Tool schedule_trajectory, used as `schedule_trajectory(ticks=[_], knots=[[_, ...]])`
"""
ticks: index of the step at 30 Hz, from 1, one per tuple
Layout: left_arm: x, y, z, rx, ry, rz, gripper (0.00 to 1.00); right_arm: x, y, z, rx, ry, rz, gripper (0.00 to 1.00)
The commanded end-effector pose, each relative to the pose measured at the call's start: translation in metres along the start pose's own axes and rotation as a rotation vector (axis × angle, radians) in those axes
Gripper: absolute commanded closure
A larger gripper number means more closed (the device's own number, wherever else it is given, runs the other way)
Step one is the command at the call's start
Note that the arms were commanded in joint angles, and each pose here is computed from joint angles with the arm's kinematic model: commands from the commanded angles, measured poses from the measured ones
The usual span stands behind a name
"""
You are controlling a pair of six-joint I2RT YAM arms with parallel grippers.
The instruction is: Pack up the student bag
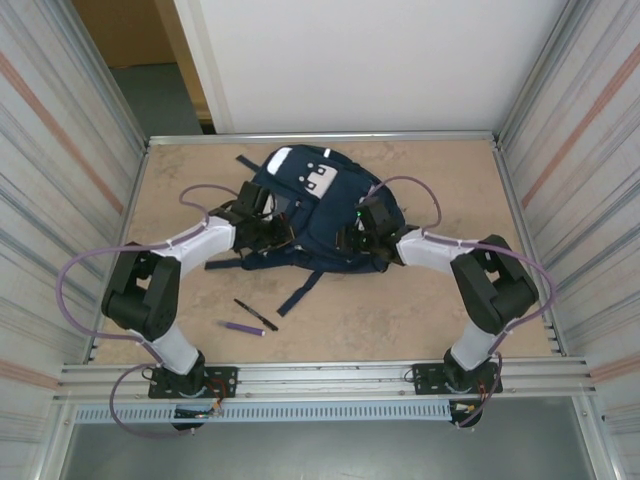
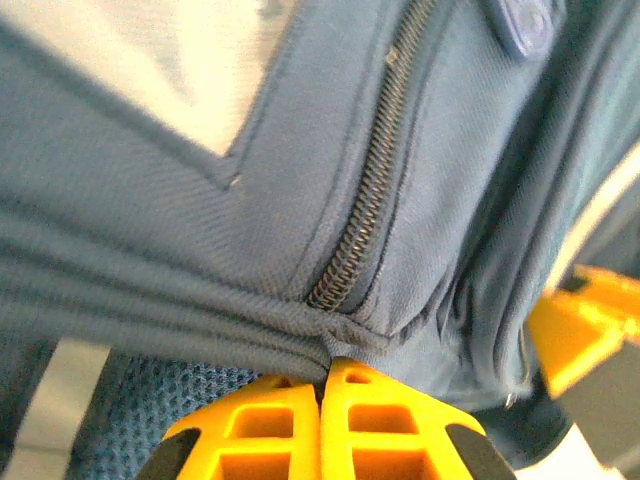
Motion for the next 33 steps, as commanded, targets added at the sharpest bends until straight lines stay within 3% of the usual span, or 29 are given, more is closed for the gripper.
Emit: schedule_trajectory(ticks=[1,8,16,17,19,21,31,33], knots=[[-0.02,-0.032,0.0,0.089,-0.075,0.008,1.0,-0.019,0.033,0.015,-0.071,0.06,0.032,0.47],[-0.023,-0.03,-0.016,0.004,-0.071,0.003,1.0,-0.015,0.06,-0.023,-0.127,0.072,-0.043,0.47],[-0.031,-0.025,-0.024,-0.014,-0.105,-0.014,1.0,0.031,-0.002,-0.073,0.015,0.115,-0.053,0.45],[-0.029,-0.025,-0.025,-0.01,-0.095,-0.024,0.95,0.039,-0.008,-0.075,0.028,0.124,-0.058,0.45],[-0.02,-0.027,-0.024,0.002,-0.05,-0.048,0.61,0.053,-0.019,-0.075,0.059,0.142,-0.062,0.44],[-0.012,-0.029,-0.021,0.014,-0.011,-0.057,0.52,0.062,-0.022,-0.071,0.076,0.171,-0.056,0.44],[0.009,-0.008,-0.01,-0.134,0.138,-0.172,0.44,0.079,-0.018,-0.052,0.097,0.192,-0.136,0.44],[0.009,-0.002,-0.007,-0.163,0.171,-0.197,0.38,0.079,-0.021,-0.047,0.106,0.194,-0.123,0.44]])
Point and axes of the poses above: each hand's point on the last joint's axis, 136 mm out from that joint toward the fingers, its own z axis out along the fingers, its own x axis along the line the jaws close on, y = z × x, the point moved 9 cm from there along -z, back along the fingers, and after that the axes turned 7 degrees about -z, right-handed, at the moved point
